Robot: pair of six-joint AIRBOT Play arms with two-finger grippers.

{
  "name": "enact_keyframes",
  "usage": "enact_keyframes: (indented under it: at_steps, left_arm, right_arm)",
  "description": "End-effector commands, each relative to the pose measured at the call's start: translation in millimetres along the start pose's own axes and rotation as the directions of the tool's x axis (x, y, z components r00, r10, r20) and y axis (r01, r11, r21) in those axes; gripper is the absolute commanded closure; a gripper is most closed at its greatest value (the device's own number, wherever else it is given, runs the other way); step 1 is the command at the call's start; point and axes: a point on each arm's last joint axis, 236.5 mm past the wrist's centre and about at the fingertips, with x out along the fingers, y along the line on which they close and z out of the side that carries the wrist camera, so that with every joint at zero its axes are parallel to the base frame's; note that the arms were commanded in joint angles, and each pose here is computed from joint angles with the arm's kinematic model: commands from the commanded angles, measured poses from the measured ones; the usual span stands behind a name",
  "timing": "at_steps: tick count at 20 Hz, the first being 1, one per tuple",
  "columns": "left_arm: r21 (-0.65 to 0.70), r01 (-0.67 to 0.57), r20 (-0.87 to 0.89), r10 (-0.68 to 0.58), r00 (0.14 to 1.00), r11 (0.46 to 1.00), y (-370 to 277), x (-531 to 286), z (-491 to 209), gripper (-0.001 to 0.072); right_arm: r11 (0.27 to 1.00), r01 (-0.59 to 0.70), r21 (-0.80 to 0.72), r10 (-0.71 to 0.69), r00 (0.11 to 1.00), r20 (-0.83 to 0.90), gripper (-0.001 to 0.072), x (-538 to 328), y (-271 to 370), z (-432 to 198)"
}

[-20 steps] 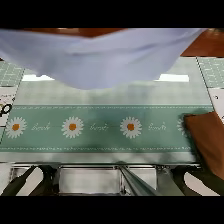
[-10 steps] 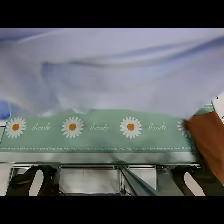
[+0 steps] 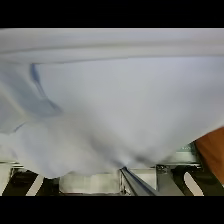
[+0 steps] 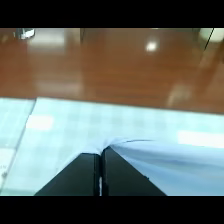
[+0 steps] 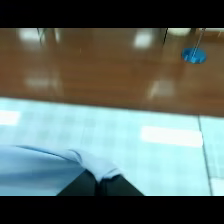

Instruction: Fold the shirts.

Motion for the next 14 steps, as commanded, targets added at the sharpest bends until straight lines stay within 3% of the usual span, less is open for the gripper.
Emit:
enact_keyframes:
  at_steps: [1,4,8,14]
  left_arm:
    - [-0.005,-0.012,-0.212,0.011,0.977,1.000,-7,80,-37,0.0685]
    - [-0.018,0.063,-0.349,-0.065,0.935,0.998,-35,173,-68,0.0685]
    - [-0.079,0.076,-0.497,-0.106,0.861,0.994,-51,291,-132,0.0685]
    - [-0.224,0.007,-0.554,-0.134,0.822,0.974,-33,428,-219,0.0685]
  right_arm:
    - [0.997,-0.055,0.057,0.064,0.983,-0.172,0.0690,73,3,-43]
    - [0.979,-0.179,0.100,0.201,0.938,-0.282,0.0690,165,19,-78]
    - [0.972,-0.158,0.174,0.220,0.874,-0.433,0.0690,289,1,-132]
    - [0.965,-0.109,0.237,0.221,0.824,-0.522,0.0690,435,-21,-203]
